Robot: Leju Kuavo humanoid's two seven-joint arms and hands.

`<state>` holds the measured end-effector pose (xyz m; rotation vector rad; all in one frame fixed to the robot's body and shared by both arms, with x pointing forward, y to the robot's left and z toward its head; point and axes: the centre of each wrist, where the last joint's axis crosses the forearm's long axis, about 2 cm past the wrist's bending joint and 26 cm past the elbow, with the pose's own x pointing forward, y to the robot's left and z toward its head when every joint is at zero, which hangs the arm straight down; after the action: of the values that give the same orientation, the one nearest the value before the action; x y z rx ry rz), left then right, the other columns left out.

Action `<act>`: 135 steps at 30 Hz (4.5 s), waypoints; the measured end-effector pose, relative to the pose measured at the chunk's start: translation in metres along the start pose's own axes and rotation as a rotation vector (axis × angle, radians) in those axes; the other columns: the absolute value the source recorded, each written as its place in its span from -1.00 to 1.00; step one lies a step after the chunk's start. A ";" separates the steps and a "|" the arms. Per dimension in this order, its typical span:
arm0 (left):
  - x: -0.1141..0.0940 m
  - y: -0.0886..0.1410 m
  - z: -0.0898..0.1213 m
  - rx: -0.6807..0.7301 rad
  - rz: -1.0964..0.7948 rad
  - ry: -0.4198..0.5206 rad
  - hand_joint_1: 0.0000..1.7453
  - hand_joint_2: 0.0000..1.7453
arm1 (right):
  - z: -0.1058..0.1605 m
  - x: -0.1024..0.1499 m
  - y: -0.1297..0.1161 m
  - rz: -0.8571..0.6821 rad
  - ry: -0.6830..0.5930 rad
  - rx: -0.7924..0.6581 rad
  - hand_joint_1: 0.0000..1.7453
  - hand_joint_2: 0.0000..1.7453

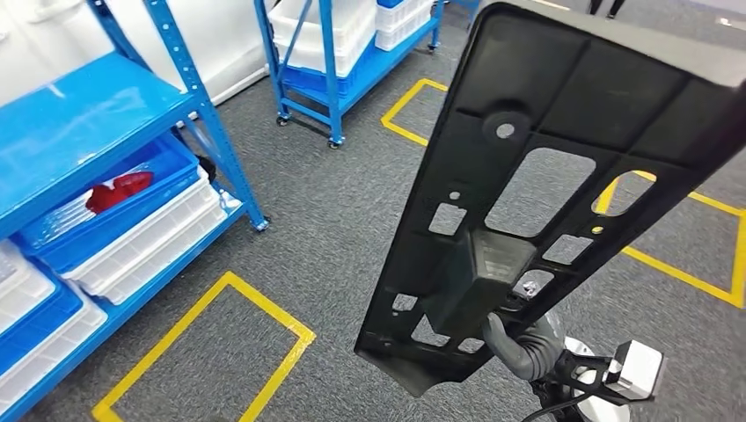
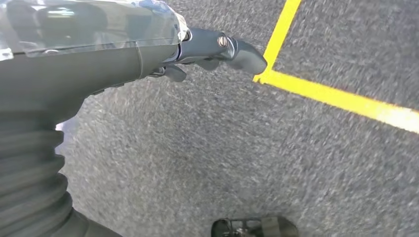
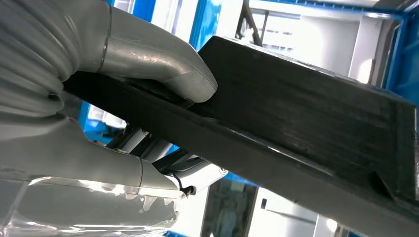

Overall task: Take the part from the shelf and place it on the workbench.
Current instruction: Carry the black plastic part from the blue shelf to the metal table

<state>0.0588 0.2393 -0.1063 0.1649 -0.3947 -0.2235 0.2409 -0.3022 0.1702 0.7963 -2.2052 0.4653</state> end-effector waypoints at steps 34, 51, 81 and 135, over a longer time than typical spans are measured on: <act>-0.008 0.006 0.000 0.023 0.000 0.027 -1.00 1.00 | -0.002 -0.008 0.001 -0.003 -0.012 -0.030 0.96 1.00; -0.007 0.007 0.000 0.023 -0.007 0.020 -1.00 1.00 | 0.003 -0.009 0.000 -0.022 -0.010 -0.046 0.96 1.00; 0.002 0.013 -0.004 0.028 -0.013 0.032 -1.00 1.00 | -0.016 -0.009 -0.002 -0.012 -0.006 -0.043 0.96 1.00; 0.012 0.013 -0.006 0.042 0.015 -0.004 -1.00 1.00 | -0.040 -0.027 -0.036 -0.034 0.009 -0.049 0.96 1.00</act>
<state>0.0741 0.2500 -0.1048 0.2030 -0.4049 -0.2006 0.3003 -0.2964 0.1796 0.8026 -2.1826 0.3956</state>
